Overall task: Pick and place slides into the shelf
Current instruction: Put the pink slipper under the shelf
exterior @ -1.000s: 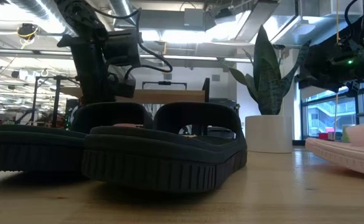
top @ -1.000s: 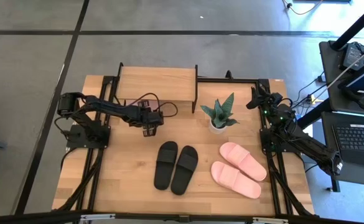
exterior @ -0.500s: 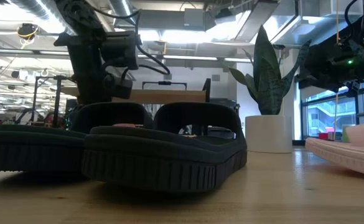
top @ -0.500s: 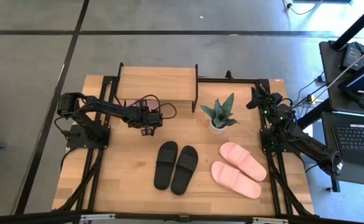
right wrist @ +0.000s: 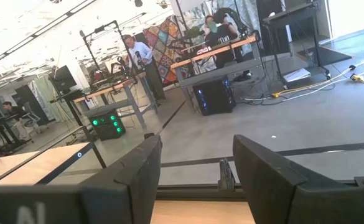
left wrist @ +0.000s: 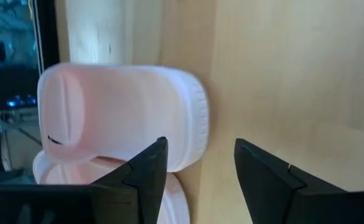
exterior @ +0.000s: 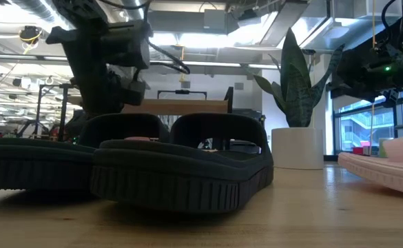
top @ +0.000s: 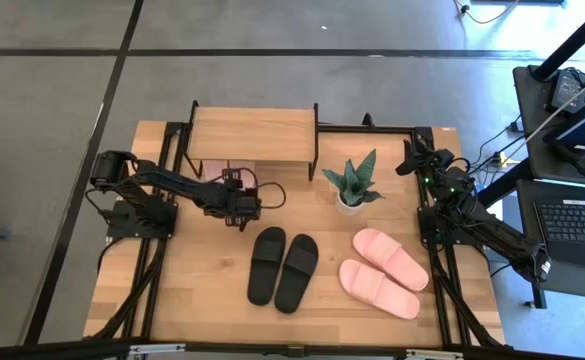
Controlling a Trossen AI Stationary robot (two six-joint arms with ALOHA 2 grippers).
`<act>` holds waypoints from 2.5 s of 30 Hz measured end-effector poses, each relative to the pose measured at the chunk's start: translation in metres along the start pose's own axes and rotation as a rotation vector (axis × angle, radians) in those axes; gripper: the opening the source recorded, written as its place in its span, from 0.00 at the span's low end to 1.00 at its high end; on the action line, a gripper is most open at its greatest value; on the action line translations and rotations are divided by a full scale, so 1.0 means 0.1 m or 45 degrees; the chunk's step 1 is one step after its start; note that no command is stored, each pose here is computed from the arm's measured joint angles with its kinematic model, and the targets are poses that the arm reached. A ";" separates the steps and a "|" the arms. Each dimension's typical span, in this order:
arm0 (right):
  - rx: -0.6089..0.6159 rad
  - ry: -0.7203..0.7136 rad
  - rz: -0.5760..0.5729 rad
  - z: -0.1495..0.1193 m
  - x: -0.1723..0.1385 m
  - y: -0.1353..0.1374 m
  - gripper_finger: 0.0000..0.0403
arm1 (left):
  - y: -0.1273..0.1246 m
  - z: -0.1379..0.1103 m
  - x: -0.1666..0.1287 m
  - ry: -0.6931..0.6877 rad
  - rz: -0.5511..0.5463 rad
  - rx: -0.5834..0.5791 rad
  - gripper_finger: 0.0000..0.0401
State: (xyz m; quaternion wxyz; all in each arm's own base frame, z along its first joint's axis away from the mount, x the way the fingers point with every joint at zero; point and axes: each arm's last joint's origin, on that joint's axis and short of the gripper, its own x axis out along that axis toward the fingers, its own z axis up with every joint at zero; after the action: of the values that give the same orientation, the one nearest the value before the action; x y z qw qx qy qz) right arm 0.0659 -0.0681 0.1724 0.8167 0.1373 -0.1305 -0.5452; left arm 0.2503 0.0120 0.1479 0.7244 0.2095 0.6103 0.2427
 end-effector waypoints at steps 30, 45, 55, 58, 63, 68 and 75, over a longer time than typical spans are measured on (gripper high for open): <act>0.036 0.000 0.000 0.00 0.00 0.00 0.50 | -0.07 0.13 0.05 -0.214 -0.476 0.007 0.44; 0.029 0.000 0.000 0.00 0.00 0.00 0.50 | -0.02 0.12 0.10 0.052 -0.634 -1.052 0.44; -0.042 0.000 -0.001 0.00 0.00 0.00 0.50 | 0.04 0.12 0.14 0.175 -0.587 -1.623 0.44; -0.041 -0.001 0.000 0.00 0.00 0.00 0.50 | 0.10 0.11 0.19 0.180 -0.518 -1.781 0.44; -0.082 0.000 -0.001 0.00 0.00 0.00 0.50 | 0.15 0.16 0.21 0.121 -0.540 -1.858 0.44; -0.109 0.000 -0.001 0.00 0.00 0.00 0.50 | 0.17 0.23 0.19 0.029 -0.564 -1.904 0.44; -0.112 0.000 0.000 0.00 0.00 0.00 0.50 | 0.26 0.23 0.07 0.156 -0.363 -1.985 0.44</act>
State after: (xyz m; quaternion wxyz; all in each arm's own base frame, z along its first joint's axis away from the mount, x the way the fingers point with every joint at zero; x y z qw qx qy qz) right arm 0.0659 -0.0681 0.1723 0.8218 0.1013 -0.1063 -0.5505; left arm 0.2713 0.0368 0.1613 0.6514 -0.4518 0.3242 0.5162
